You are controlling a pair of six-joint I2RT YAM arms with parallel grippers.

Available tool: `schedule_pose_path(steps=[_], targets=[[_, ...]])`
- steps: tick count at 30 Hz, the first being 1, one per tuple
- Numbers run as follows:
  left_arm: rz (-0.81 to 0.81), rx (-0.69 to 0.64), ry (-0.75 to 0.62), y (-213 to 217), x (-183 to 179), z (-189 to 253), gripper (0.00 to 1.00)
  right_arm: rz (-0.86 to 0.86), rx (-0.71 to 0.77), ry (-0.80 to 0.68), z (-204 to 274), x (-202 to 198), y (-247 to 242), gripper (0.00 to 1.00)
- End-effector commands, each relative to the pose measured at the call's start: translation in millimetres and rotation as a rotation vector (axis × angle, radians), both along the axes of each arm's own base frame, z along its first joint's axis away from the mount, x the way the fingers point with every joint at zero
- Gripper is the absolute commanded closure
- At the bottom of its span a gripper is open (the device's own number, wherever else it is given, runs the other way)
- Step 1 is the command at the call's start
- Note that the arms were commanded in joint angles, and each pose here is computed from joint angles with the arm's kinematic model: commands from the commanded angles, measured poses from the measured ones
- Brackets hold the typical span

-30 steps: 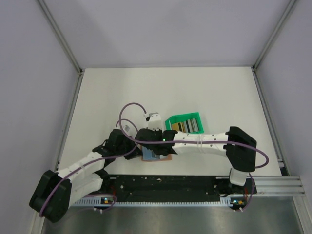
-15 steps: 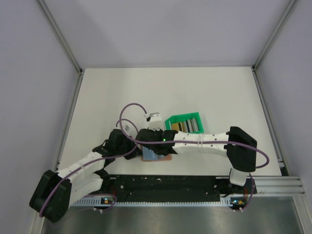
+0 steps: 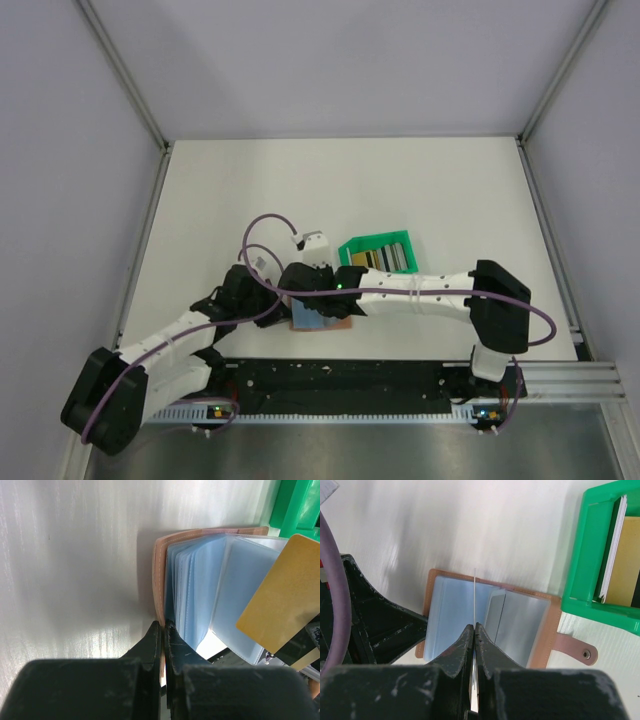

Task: Put the credit cards into the card holder
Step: Turn over the card slot in the card holder.

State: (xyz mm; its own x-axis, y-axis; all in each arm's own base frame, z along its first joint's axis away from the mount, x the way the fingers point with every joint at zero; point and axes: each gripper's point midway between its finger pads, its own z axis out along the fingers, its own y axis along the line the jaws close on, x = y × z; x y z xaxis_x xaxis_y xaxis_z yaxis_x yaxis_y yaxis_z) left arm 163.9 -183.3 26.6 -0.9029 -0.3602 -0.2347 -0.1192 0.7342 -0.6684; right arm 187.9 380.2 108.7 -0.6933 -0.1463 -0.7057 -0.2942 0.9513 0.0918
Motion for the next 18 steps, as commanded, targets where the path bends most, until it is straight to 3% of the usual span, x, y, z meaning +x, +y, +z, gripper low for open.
schedule_pose_path(steps=[1, 18], targets=[[-0.011, -0.001, -0.032, -2, 5, 3, 1.0, 0.037, 0.088, -0.024, 32, -3, 15, 1.0], [-0.008, 0.004, -0.036, -1, 4, 3, 1.0, 0.038, 0.096, -0.041, 33, -1, 2, 1.0]])
